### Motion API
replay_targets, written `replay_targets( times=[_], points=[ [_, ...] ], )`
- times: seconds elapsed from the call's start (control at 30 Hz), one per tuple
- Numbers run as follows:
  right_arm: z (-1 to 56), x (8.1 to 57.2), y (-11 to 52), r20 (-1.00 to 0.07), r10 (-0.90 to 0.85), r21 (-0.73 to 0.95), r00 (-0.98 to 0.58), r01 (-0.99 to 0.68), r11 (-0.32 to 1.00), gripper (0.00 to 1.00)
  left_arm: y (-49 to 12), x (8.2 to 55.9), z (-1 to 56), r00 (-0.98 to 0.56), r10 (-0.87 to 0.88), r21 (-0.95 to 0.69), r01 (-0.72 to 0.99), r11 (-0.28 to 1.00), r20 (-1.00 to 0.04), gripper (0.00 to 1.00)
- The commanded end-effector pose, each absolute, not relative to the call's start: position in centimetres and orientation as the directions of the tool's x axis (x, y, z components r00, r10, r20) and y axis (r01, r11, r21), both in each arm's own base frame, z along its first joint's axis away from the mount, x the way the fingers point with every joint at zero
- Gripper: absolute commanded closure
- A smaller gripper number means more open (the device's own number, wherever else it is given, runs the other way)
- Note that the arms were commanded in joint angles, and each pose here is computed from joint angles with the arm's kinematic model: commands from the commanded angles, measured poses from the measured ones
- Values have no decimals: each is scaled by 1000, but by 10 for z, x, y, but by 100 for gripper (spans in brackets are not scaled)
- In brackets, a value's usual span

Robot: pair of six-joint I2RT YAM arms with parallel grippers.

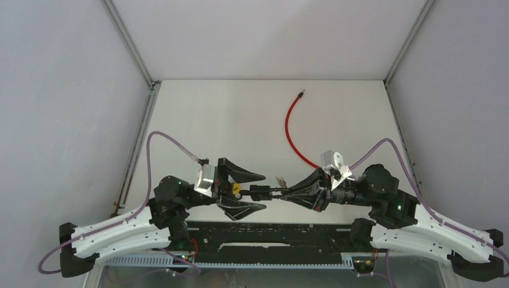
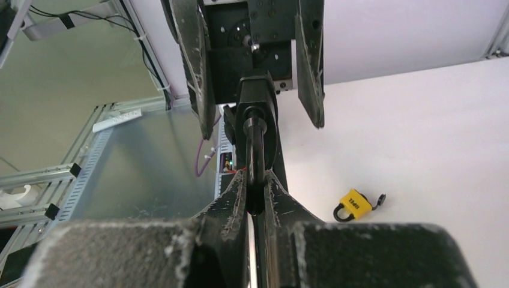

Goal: Lock with the key
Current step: Lock the lock.

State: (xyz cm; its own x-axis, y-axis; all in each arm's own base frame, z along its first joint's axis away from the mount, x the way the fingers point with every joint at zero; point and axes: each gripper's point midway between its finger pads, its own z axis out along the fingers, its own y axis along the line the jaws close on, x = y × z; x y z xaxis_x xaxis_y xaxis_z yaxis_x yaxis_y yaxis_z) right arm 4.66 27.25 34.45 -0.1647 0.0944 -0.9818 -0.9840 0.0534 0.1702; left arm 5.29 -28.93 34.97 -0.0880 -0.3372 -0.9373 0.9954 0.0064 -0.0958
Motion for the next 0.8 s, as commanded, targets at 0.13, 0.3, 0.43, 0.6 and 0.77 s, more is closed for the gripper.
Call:
replay_targets(
  times=[0.13,0.3,0.43,0.6,0.77],
  points=[
    [419,37,265,-944,318,92,-93,-996,-18,100,-293,47,355,-93,-347,-85,996,-37,-933,36],
    [411,37,272,-951,288,112,-116,-993,-30,100,-295,46,357,-94,-353,-83,995,-46,-931,49],
    [408,38,275,-952,277,125,-130,-991,-35,100,-296,46,359,-99,-360,-85,995,-55,-927,69],
    [405,39,277,-952,274,131,-136,-991,-36,100,-297,46,360,-107,-362,-93,994,-56,-926,100],
    [389,43,285,-963,227,145,-146,-989,-22,100,-300,54,358,-123,-326,-123,992,-18,-937,100]
  ],
)
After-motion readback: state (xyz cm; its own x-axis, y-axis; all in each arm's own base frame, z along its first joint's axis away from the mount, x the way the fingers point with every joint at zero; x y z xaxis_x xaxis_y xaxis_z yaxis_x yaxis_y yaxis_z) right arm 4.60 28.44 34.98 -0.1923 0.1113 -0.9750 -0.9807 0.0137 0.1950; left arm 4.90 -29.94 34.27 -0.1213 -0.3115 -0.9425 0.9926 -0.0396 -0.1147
